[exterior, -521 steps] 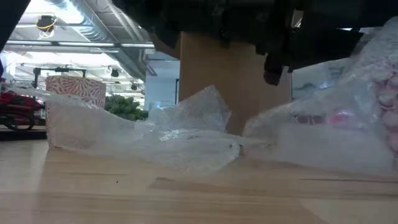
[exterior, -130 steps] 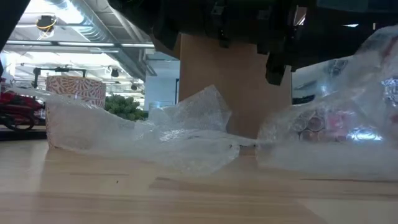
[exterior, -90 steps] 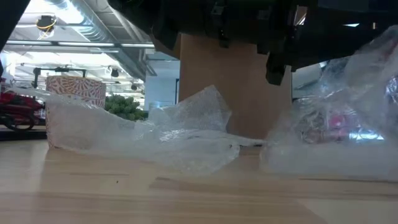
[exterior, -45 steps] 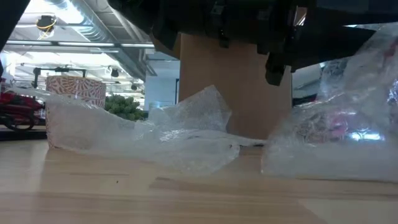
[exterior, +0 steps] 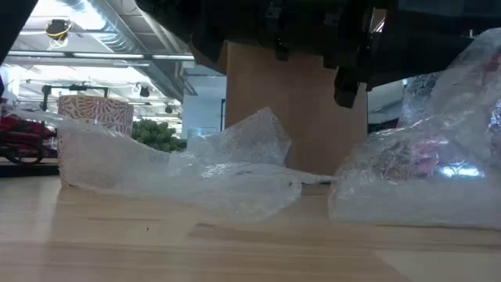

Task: Wrap mug
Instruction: Wrap the red mug with the right bubble wrap

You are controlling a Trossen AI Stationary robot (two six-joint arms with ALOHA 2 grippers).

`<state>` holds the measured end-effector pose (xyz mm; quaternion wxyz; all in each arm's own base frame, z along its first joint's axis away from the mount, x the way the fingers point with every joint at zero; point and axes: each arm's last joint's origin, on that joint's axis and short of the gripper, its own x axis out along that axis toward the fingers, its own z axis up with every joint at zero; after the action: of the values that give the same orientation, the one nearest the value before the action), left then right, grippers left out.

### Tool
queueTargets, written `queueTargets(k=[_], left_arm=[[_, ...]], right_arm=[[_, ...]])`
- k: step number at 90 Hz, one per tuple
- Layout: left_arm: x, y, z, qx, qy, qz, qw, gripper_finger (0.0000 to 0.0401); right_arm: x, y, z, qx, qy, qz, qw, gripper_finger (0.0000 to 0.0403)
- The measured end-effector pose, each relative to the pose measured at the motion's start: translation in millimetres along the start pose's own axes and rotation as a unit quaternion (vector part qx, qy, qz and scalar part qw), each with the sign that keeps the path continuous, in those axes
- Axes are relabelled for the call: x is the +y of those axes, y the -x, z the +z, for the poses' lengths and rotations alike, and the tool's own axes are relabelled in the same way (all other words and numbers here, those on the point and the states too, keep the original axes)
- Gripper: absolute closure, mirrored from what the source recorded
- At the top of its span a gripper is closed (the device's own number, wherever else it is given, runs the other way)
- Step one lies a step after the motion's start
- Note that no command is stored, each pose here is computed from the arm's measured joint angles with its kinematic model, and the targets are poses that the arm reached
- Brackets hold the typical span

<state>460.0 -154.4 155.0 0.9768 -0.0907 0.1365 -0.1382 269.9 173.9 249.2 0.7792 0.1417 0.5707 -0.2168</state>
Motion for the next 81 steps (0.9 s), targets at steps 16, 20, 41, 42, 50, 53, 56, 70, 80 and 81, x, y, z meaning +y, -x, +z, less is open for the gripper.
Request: queueTargets(k=[16,20,41,42,50,53,56,70,80,81], left_arm=[[0.0,0.0,0.0,0.0,0.0,0.0,1.0,0.0267],[0.0,0.0,0.0,0.0,0.0,0.0,1.0,0.0267],[1.5,0.0,0.4,0.0,0.0,0.001,1.0,0.0267],[1.6,0.0,0.4,0.0,0.001,0.002,1.0,0.0267],[1.8,0.0,0.4,-0.001,0.001,0.002,1.0,0.0267],[1.7,0.0,0.5,-0.001,0.001,0.003,1.0,0.0267],[1.7,0.0,0.5,-0.001,0.001,0.003,1.0,0.0267],[1.3,1.0,3.0,-0.004,0.001,0.004,1.0,0.0267],[-0.3,6.0,11.0,0.001,-0.002,0.006,1.0,0.0267],[-0.5,6.7,11.8,0.003,-0.002,0.006,1.0,0.0267]], right_arm=[[15.7,5.9,-20.0,0.02,0.012,0.052,0.998,0.0402],[17.9,7.8,-26.6,0.032,0.012,0.056,0.998,0.0402],[23.2,-12.1,-50.0,0.039,-0.015,0.065,0.997,0.0402],[23.3,-14.1,-50.5,0.038,-0.017,0.067,0.997,0.0402],[22.1,-30.0,-55.6,0.033,-0.026,0.079,0.996,0.0402],[22.1,-35.0,-56.7,0.028,-0.03,0.086,0.995,0.0402],[22.7,-39.1,-57.5,0.022,-0.033,0.095,0.995,0.0402],[22.5,-47.7,-59.7,0.013,-0.036,0.1,0.994,0.0402],[22.2,-48.2,-60.0,0.013,-0.034,0.096,0.995,0.0402],[22.0,-48.1,-60.0,0.013,-0.034,0.095,0.995,0.0402]])
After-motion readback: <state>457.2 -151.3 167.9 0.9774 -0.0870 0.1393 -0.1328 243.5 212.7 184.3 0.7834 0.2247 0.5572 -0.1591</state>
